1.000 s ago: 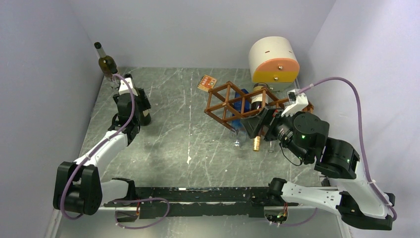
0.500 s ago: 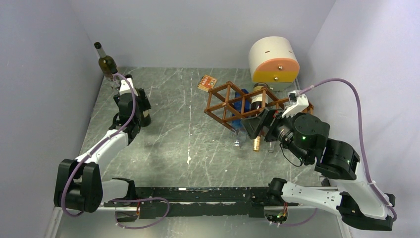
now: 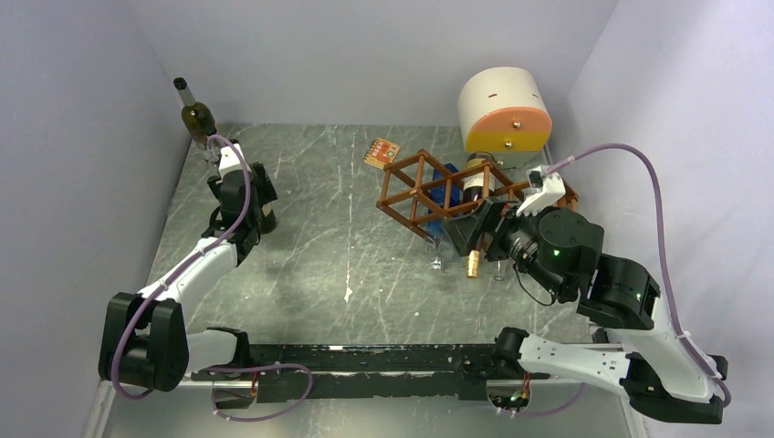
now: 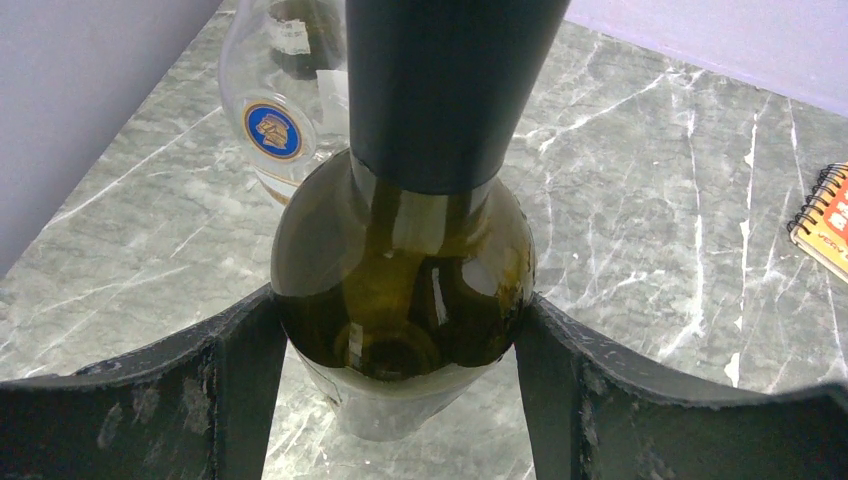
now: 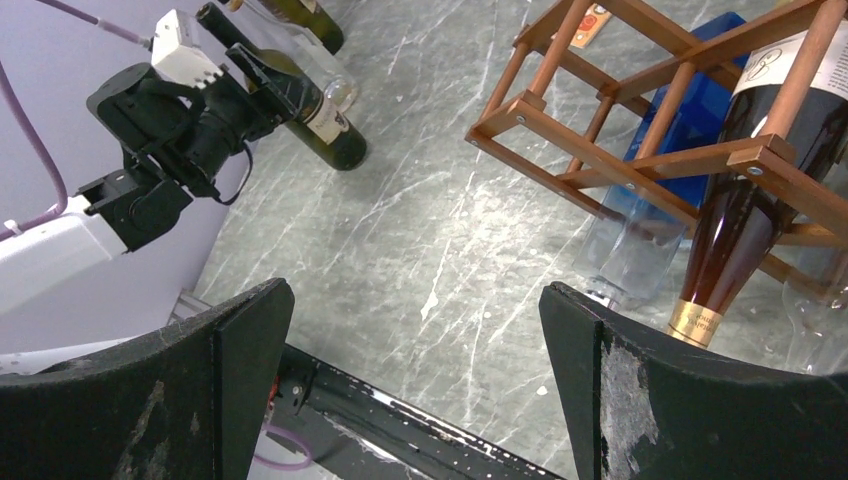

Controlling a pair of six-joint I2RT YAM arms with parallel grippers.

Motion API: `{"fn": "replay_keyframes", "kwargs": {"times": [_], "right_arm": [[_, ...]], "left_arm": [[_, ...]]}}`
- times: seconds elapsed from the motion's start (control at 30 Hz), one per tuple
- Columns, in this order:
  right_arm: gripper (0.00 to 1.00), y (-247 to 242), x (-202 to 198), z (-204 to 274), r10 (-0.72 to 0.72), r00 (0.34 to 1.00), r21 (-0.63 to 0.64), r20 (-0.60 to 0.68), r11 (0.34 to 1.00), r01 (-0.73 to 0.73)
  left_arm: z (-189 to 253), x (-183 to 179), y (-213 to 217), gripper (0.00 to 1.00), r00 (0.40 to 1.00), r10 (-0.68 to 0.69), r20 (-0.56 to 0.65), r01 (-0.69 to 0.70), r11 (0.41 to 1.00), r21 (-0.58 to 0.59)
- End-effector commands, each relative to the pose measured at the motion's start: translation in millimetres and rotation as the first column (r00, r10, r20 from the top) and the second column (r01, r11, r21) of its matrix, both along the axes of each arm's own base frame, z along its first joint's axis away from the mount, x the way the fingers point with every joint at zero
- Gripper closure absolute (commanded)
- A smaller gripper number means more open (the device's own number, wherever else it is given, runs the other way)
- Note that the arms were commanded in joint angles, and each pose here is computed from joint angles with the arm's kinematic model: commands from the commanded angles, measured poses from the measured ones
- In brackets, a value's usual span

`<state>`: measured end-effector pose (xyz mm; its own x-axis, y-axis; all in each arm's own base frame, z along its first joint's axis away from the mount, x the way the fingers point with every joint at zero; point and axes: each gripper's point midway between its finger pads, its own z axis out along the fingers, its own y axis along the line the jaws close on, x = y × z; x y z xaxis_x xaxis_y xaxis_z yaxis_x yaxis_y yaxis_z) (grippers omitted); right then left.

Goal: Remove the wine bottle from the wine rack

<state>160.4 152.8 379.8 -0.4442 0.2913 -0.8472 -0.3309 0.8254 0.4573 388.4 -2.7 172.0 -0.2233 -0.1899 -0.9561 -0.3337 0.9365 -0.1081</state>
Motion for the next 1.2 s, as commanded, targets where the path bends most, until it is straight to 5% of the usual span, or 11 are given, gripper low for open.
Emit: {"fn": "replay_keyframes", "kwargs": {"times": [0.0, 0.4, 0.63, 0.87, 1.17], "right_arm": [[0.00, 2.6, 0.4, 2.8, 0.004, 1.000, 0.010, 0.005, 1.000, -0.004], [0.00, 4.5, -0.1, -5.8, 0.009, 1.000, -0.008, -0.015, 1.000, -0.010], [0.00, 5.2, -2.9, -16.3, 0.017, 0.999, -0.023, -0.045, 1.000, -0.018], [0.00, 6.8, -4.7, -12.8, 0.027, 0.999, 0.003, -0.041, 1.000, -0.027], [0.00, 10.1, -4.5, -16.1, 0.034, 0.998, -0.001, -0.051, 0.999, -0.034]], "left_arm": [[51.4, 10.2, 2.3, 0.90, 0.988, 0.045, 0.149, -0.041, 0.999, -0.029], [63.9, 7.9, -0.7, 0.31, 0.984, 0.038, 0.175, -0.038, 0.999, -0.005], [83.9, -4.6, 0.1, 0.09, 0.969, 0.045, 0.244, -0.044, 0.999, -0.010], [82.2, -6.4, 1.2, 0.18, 0.966, 0.050, 0.254, -0.049, 0.999, -0.012], [98.3, -11.9, 2.1, 0.07, 0.959, 0.056, 0.278, -0.058, 0.998, -0.001]]}}
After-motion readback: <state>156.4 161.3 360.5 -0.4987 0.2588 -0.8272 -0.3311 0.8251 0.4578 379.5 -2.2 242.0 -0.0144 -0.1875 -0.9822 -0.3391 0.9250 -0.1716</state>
